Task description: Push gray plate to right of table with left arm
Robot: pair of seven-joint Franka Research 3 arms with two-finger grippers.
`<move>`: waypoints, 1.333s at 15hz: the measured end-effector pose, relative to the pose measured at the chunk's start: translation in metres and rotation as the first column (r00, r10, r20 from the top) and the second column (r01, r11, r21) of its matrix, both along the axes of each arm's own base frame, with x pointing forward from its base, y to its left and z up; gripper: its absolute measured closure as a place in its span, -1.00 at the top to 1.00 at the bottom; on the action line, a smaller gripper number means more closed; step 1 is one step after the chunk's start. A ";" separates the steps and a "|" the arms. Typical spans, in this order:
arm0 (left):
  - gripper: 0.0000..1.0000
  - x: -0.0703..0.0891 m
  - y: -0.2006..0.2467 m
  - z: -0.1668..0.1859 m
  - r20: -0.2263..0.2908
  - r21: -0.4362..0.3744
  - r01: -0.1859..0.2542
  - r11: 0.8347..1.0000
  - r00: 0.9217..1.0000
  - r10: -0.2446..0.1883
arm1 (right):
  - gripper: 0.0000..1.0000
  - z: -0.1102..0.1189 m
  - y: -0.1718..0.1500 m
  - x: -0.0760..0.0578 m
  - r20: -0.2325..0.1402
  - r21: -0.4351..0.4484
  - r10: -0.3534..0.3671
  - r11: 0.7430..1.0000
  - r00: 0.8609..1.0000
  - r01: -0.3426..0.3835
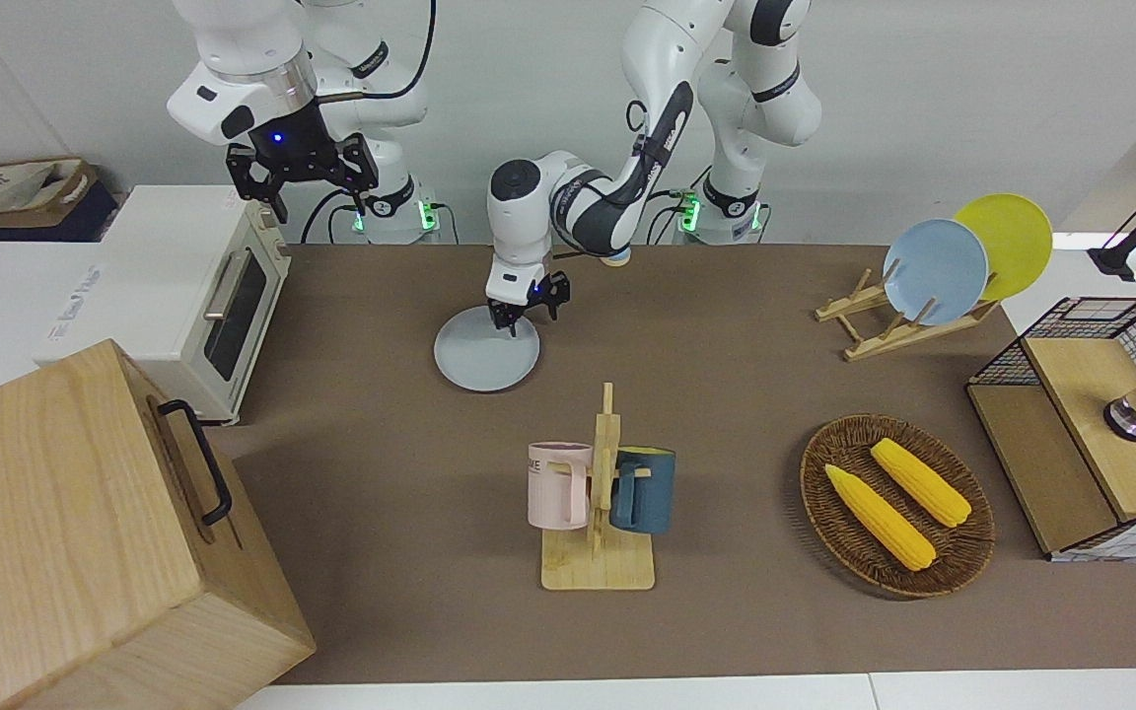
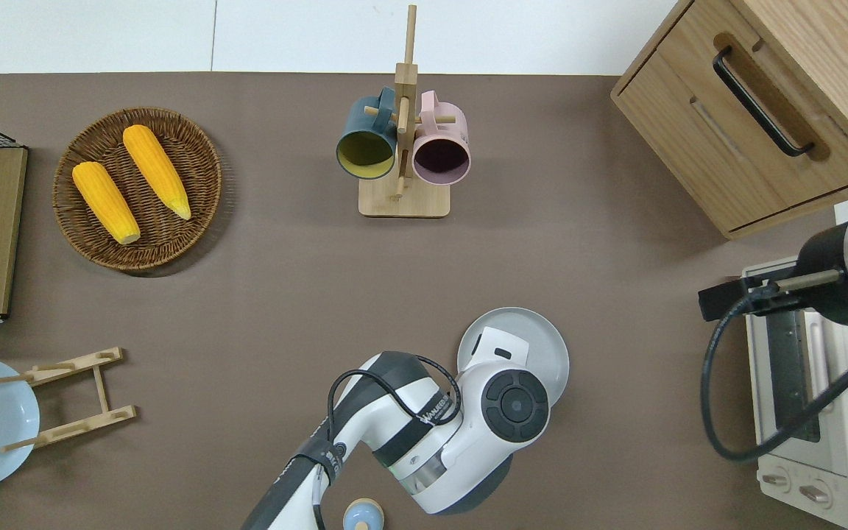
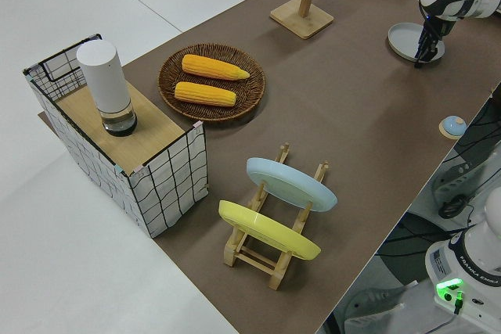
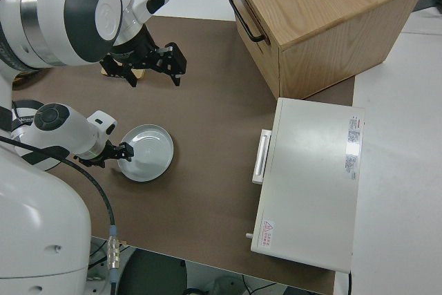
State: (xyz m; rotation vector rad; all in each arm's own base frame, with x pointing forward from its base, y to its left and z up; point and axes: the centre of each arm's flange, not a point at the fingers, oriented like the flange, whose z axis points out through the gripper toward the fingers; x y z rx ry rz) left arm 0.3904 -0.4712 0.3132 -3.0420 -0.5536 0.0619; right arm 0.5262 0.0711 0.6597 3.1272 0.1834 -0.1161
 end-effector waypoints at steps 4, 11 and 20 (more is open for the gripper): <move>1.00 0.014 0.018 0.044 -0.012 0.023 0.067 0.997 0.998 -0.067 | 0.97 0.000 0.000 0.000 0.000 0.000 0.000 1.000 1.000 0.000; 1.00 0.100 0.160 0.177 -0.013 0.020 0.096 0.995 0.995 -0.095 | 0.97 0.000 0.000 0.000 0.000 0.000 0.000 1.000 1.000 0.000; 1.00 0.165 0.338 0.269 -0.058 -0.026 0.203 0.979 0.977 -0.204 | 0.97 0.000 0.000 0.000 0.000 0.000 0.000 1.000 1.000 0.000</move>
